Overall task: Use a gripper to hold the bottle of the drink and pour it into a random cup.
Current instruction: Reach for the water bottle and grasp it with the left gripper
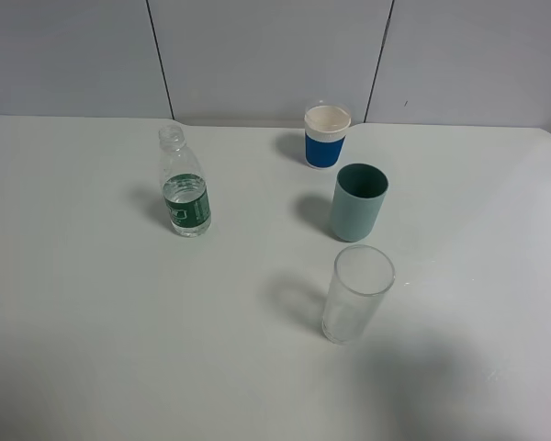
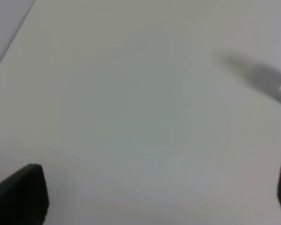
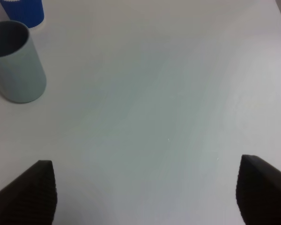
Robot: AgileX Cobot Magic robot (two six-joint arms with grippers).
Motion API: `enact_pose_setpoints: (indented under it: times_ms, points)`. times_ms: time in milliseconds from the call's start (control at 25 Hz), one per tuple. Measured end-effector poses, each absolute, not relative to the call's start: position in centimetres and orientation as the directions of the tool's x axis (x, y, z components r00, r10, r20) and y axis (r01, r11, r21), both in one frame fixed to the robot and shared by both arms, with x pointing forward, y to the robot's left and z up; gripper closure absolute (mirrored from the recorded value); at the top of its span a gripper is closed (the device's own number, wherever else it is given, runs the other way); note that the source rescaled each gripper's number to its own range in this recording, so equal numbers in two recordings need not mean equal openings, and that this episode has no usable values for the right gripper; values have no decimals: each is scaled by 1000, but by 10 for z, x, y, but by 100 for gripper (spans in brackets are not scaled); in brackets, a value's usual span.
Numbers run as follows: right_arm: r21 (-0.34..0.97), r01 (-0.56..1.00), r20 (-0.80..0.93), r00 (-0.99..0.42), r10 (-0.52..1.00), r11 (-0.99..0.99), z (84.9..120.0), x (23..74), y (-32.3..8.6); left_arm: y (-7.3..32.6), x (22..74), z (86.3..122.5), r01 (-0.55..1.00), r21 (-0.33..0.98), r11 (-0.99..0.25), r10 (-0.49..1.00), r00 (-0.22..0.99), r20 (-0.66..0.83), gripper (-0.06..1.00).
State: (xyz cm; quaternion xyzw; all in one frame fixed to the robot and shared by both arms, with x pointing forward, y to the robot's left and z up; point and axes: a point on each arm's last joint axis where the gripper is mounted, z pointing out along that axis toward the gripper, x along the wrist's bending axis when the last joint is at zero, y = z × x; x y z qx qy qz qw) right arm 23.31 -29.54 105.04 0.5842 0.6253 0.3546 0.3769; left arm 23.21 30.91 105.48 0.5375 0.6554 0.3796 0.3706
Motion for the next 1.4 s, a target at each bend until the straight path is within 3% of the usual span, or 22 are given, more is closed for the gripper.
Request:
enact_pose_setpoints:
  times_ms: [1400]
  points:
    - [884, 463, -57, -33, 998, 66, 1050, 233, -295, 309, 232, 1055, 422, 897, 134, 986, -147, -78, -6]
